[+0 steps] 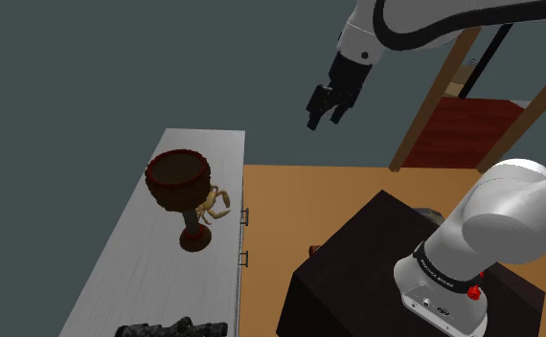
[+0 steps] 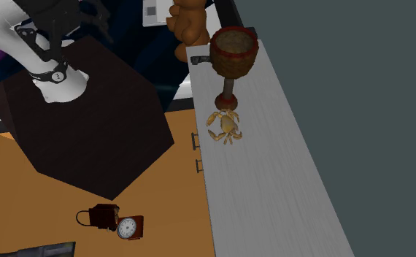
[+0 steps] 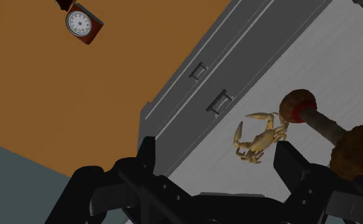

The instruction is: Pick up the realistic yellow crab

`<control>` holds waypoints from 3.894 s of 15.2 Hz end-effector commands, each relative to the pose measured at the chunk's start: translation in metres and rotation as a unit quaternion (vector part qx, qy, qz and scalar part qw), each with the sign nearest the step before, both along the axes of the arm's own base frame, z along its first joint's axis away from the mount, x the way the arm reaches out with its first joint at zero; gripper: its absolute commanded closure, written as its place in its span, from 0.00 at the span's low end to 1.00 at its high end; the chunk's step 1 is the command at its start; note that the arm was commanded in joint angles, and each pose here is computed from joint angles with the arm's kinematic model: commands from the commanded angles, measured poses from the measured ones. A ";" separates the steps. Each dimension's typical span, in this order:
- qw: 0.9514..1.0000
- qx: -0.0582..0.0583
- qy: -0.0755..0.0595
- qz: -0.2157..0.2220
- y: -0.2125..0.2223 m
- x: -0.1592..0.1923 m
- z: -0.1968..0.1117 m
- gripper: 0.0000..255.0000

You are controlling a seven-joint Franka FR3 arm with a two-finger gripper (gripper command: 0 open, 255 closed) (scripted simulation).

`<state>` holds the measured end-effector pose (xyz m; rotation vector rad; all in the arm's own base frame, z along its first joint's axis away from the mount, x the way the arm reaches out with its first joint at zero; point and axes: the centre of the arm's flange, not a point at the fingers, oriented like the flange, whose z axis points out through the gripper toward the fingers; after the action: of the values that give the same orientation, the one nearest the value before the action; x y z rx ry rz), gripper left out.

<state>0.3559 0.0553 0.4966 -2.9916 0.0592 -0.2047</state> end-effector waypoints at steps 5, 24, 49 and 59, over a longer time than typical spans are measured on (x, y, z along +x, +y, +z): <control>1.000 0.006 -0.006 -0.029 0.050 0.025 -0.053 0.00; 0.993 0.022 -0.019 -0.118 0.197 0.131 -0.223 0.00; 0.987 0.029 -0.025 -0.156 0.257 0.185 -0.336 1.00; 0.987 0.029 -0.025 -0.156 0.257 0.186 -0.297 1.00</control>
<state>0.5421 0.3117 0.1942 -2.9016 0.5216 -0.3051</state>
